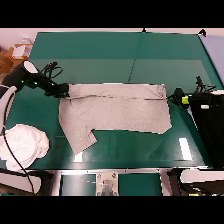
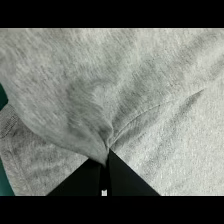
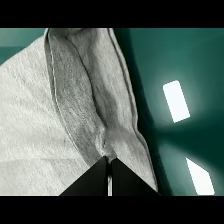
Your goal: Fold the shirts.
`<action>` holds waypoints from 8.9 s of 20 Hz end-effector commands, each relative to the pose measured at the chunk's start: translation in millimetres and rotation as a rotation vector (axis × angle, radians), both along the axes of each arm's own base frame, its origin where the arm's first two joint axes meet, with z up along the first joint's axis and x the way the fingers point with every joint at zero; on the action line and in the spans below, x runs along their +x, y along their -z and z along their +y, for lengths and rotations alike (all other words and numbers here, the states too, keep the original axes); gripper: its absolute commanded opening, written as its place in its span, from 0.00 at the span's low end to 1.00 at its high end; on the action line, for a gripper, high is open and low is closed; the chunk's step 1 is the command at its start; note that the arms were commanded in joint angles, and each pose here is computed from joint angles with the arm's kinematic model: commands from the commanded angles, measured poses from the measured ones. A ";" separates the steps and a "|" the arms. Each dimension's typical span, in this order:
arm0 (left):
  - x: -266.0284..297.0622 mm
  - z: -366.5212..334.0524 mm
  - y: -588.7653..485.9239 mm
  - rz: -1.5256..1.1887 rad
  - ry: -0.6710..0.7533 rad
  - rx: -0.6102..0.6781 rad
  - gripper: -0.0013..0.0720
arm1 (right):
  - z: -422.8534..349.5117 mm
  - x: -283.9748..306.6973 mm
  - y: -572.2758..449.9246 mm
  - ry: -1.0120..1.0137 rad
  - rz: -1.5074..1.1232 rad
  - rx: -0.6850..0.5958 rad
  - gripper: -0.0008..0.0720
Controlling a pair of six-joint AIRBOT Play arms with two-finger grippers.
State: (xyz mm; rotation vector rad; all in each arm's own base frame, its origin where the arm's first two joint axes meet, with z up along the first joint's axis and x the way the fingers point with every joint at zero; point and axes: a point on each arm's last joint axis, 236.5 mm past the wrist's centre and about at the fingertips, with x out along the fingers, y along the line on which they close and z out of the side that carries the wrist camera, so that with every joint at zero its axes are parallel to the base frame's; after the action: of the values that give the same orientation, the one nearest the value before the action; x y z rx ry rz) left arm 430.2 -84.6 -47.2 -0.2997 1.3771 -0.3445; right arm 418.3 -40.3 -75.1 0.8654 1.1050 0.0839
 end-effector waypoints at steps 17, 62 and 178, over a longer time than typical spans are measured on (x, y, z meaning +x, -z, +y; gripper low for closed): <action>-98.0 23.0 -29.1 0.276 0.004 0.002 0.92 | -0.5 -67.8 -61.4 0.007 0.026 0.117 0.23; -184.1 -3.7 -99.8 -0.188 -0.126 -0.073 0.05 | 45.8 -186.8 -37.4 0.155 0.227 0.003 0.03; 27.0 57.5 -103.0 0.032 0.027 0.242 0.05 | 309.1 -22.7 1.3 -0.595 0.037 0.257 0.04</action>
State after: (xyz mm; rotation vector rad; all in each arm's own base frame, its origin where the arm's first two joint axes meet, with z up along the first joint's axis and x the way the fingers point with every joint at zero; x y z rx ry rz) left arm 457.3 -26.8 55.0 -0.0828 1.4401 -0.1931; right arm 390.7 235.1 -95.7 0.6919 1.4401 0.6308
